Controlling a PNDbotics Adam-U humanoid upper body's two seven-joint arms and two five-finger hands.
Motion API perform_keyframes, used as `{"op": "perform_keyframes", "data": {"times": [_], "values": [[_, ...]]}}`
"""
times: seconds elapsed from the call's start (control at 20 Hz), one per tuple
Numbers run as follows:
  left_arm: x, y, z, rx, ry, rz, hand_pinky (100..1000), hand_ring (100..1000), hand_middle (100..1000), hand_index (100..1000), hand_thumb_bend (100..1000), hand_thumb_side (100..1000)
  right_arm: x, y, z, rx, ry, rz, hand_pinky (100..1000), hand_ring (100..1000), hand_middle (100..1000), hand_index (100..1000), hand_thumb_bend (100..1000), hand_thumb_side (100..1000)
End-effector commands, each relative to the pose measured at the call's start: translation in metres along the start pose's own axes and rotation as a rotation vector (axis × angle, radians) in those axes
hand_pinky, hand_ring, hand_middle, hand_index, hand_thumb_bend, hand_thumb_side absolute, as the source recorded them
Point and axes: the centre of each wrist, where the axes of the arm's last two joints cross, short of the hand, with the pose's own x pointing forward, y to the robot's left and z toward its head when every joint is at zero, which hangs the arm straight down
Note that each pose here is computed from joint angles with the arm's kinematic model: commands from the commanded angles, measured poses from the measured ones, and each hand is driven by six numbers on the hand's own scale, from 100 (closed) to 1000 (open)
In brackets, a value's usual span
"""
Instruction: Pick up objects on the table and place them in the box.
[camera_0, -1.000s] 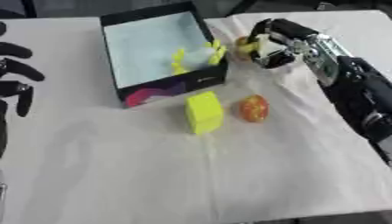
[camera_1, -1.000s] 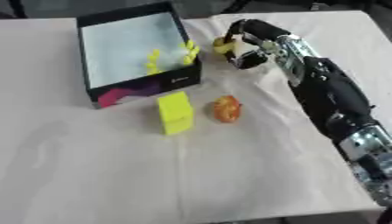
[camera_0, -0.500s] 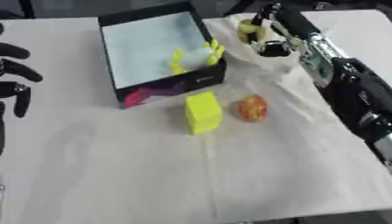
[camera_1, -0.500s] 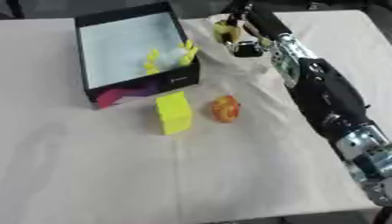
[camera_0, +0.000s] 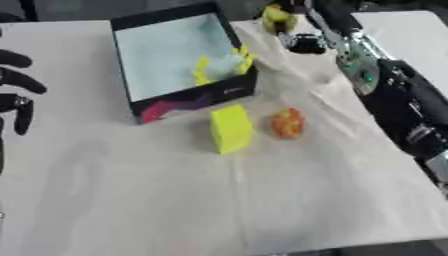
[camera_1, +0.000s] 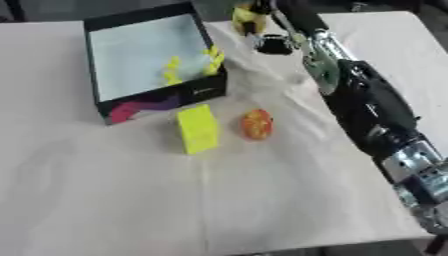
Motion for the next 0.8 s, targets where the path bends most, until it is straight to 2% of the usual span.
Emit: {"op": "perform_keyframes", "data": {"times": [0.05,0.25,0.35,0.4,0.6,0.75,0.8], "values": [[0.011,0.000,-0.005,-0.007,-0.046,0.001,100,472,563,822,100,804,0.028,-0.024,-0.028,-0.027,-0.146,-0.041,843,734,496,254,100,297],[0.013,-0.003,-0.007,-0.019,-0.061,0.039,100,470,562,822,100,808,0.054,-0.018,-0.050,0.055,-0.257,-0.127,848,741,502,263,100,278],[0.014,-0.004,-0.007,-0.021,-0.064,0.050,100,470,562,822,100,808,0.058,-0.006,-0.054,0.133,-0.269,-0.163,853,755,524,365,100,247],[0.015,-0.004,-0.008,-0.022,-0.066,0.053,100,470,562,822,100,807,0.057,0.002,-0.054,0.176,-0.261,-0.176,856,765,542,466,100,227],[0.015,-0.006,-0.009,-0.026,-0.071,0.059,100,470,562,822,100,807,0.043,0.024,-0.047,0.311,-0.191,-0.172,860,774,566,580,100,202],[0.015,-0.006,-0.009,-0.026,-0.071,0.059,100,470,562,822,100,808,0.034,0.031,-0.041,0.329,-0.131,-0.128,860,775,576,645,100,200],[0.015,-0.006,-0.009,-0.026,-0.071,0.058,100,470,562,822,100,808,0.033,0.031,-0.040,0.316,-0.116,-0.113,862,782,599,731,100,199]]}}
